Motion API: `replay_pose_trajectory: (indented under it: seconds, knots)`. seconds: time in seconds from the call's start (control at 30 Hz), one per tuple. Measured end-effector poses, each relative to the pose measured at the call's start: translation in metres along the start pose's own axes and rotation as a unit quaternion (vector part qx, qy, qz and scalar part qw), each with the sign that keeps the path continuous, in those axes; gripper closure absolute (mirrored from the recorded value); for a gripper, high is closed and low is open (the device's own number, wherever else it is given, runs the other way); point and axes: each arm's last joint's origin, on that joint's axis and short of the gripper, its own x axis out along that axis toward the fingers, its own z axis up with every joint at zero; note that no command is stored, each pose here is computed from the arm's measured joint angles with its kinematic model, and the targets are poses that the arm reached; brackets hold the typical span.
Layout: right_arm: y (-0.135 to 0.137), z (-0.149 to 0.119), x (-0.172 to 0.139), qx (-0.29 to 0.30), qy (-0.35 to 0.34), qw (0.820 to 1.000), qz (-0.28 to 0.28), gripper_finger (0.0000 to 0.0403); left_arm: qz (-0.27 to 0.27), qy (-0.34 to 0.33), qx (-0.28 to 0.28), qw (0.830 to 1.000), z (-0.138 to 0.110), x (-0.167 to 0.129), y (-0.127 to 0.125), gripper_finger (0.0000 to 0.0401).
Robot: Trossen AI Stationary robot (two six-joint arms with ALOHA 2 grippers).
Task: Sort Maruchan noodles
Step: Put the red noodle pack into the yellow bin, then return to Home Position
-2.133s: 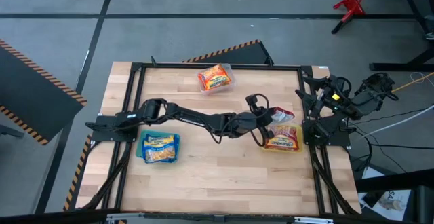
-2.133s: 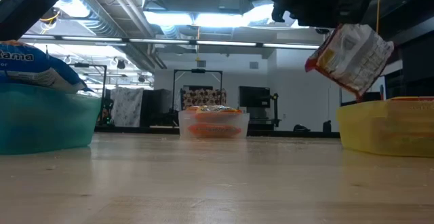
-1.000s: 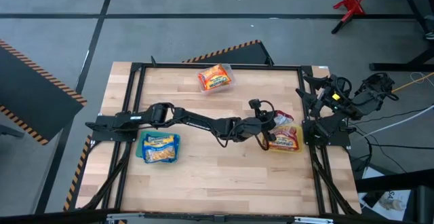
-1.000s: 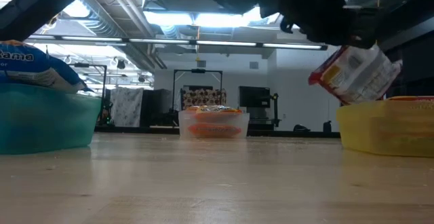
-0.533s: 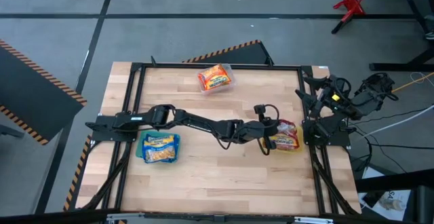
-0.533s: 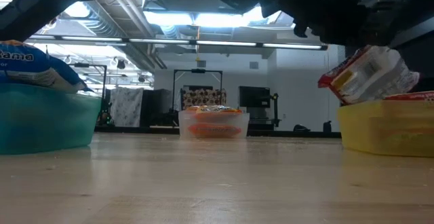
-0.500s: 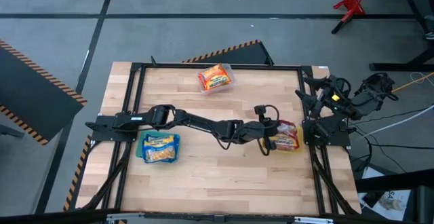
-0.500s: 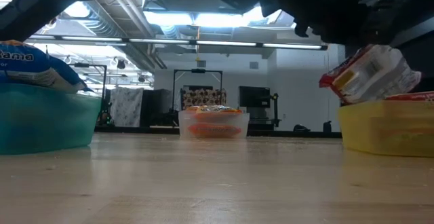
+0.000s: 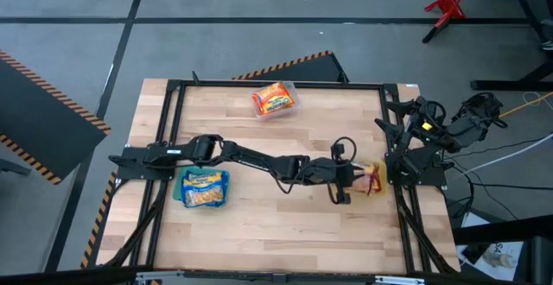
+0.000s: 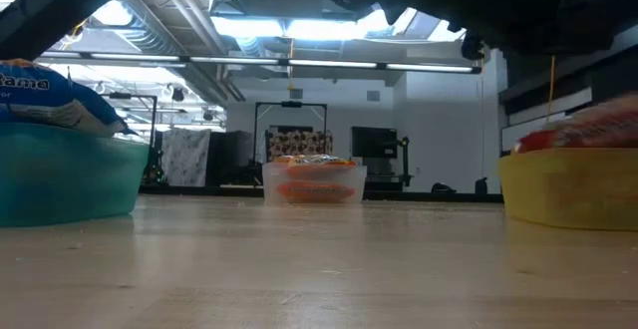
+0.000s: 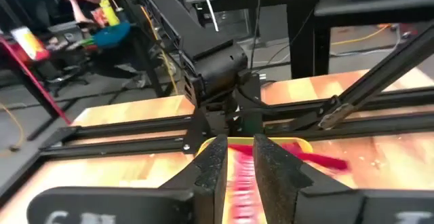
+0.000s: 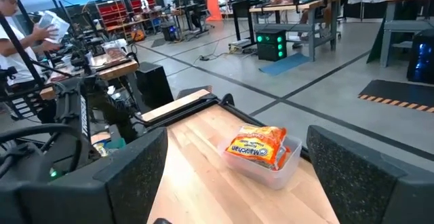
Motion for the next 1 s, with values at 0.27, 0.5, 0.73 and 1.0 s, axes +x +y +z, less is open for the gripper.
replay_pose_trajectory:
  seconds: [0.27,0.5,0.73,1.0]
  knots:
    - [0.003,-0.017,0.004,-0.009,0.048,0.999,0.011,0.0063,-0.001,0.026,-0.012,1.0,-0.001,-0.004,-0.004,0.0333]
    - [0.004,-0.057,0.012,-0.015,0.118,0.993,-0.023,0.0063,0.1,0.111,0.094,0.984,0.05,-0.052,0.0,0.0334]
    - [-0.007,-0.043,0.006,-0.031,0.07,0.996,-0.045,0.0063,0.089,0.184,0.082,0.975,0.114,-0.137,0.03,0.0334]
    - [-0.023,-0.014,-0.008,-0.015,0.055,0.998,-0.002,0.0063,0.093,0.078,-0.03,0.992,0.206,-0.26,0.09,0.0334]
